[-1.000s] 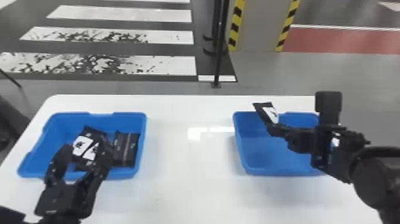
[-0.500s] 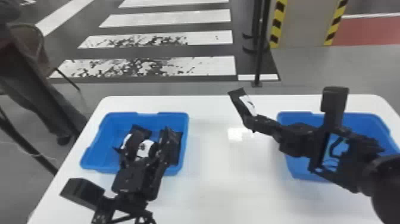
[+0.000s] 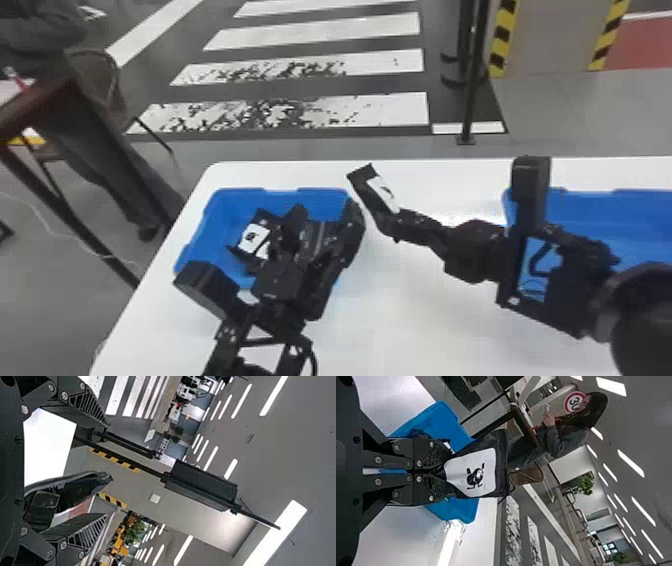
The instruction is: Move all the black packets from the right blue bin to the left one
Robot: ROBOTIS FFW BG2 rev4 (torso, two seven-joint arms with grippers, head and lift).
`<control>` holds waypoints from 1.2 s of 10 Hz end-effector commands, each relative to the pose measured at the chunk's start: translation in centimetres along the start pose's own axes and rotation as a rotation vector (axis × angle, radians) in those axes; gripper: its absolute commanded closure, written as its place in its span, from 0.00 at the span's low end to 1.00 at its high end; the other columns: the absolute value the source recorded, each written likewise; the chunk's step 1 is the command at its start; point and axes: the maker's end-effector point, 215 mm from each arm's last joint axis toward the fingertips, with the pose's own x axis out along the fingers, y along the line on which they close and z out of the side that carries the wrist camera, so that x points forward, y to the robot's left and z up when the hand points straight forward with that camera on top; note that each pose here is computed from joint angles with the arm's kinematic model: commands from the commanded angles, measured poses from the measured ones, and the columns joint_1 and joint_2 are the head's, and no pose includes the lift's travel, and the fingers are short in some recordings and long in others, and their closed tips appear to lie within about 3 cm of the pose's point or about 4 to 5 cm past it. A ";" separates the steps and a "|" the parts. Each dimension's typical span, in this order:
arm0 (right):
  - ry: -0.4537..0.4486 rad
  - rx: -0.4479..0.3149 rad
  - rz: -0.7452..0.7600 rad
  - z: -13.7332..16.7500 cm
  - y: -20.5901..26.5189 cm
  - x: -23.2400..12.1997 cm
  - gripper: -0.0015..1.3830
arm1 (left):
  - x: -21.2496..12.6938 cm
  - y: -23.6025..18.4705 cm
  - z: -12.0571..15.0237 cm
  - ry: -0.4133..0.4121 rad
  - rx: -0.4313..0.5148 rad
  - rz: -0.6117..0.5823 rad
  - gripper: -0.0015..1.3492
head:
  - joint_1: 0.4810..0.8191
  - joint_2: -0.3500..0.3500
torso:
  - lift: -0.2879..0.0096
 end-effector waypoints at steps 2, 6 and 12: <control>0.034 0.009 0.100 -1.3 4.2 2.1 0.90 | 0.2 -0.5 -0.7 0.022 -0.005 -0.012 0.19 | 0.63 0.84 | 0.50; 0.057 0.041 0.184 -2.6 8.0 3.0 0.90 | 0.1 1.0 -1.1 0.052 0.062 0.013 0.47 | 0.63 0.94 | 0.50; 0.019 0.053 0.176 -1.7 7.2 3.1 0.84 | -0.5 2.4 0.2 0.008 0.088 0.064 0.90 | 0.63 1.00 | 0.50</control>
